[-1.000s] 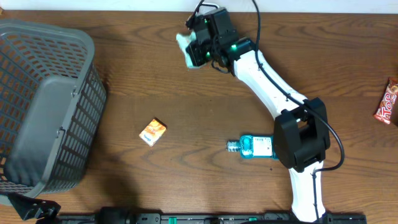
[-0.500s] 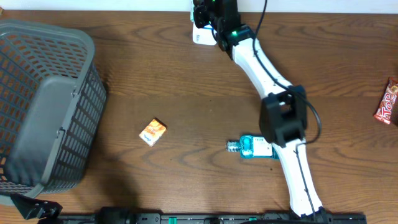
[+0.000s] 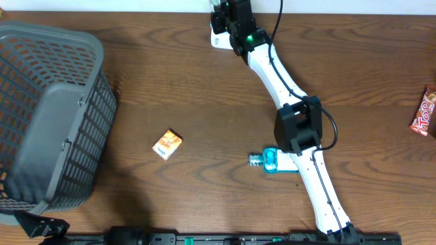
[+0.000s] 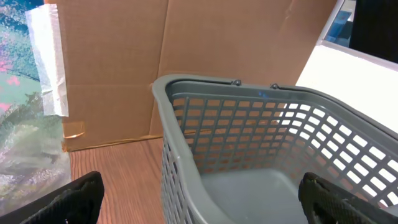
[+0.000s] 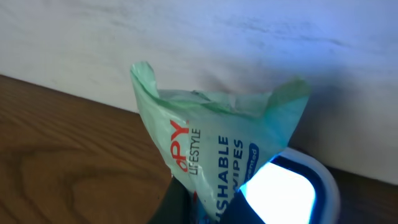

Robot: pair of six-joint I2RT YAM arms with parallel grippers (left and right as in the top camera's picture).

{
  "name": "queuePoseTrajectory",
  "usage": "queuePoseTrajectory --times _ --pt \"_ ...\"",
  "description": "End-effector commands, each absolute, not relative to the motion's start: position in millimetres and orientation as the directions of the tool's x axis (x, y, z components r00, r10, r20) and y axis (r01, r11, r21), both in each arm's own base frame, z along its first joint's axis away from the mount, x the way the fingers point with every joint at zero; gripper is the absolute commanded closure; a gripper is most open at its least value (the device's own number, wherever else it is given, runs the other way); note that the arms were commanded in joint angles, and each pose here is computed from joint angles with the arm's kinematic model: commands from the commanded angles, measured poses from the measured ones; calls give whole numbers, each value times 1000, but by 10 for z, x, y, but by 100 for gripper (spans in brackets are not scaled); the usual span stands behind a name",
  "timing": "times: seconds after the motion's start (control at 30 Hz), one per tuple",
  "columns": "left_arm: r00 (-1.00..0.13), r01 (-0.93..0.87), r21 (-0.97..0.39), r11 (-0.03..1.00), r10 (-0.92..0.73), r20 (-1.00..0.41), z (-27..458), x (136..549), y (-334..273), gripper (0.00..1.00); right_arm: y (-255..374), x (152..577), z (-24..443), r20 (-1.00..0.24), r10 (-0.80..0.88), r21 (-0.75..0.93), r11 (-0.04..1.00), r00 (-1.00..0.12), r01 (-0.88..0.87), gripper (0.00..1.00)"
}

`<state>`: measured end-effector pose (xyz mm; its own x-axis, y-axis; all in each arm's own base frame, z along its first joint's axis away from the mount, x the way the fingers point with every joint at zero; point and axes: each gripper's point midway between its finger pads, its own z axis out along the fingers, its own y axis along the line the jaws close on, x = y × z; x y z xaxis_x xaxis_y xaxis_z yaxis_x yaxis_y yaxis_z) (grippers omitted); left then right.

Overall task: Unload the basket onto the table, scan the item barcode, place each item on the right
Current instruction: 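Carry the wipes pack with the right gripper to the barcode scanner, then move the wipes pack to the right edge beside the chocolate bar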

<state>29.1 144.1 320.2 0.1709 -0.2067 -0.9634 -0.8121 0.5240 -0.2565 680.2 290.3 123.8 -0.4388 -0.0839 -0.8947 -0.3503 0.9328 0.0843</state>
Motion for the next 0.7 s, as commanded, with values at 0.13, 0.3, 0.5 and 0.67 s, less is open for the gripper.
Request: queuePoseTrajectory --times 0.13,0.3,0.5,0.67 --pt "175 -822 -254 510 -199 -964 3202 279 1456 0 2427 6631 1925 -868 -95 4 980 -488 -198 99" --pt "175 -822 -255 510 -199 -964 3202 279 1456 0 1835 6329 2191 -802 -87 -60 996 -591 -66 99" --pt "176 -821 -256 510 -199 -964 3204 280 1456 0 932 5882 2186 -672 -10 -169 976 -740 140 99" --pt "179 -821 -258 510 -199 -964 3208 280 1456 0 186 5528 1957 -532 100 -257 927 -841 273 99"
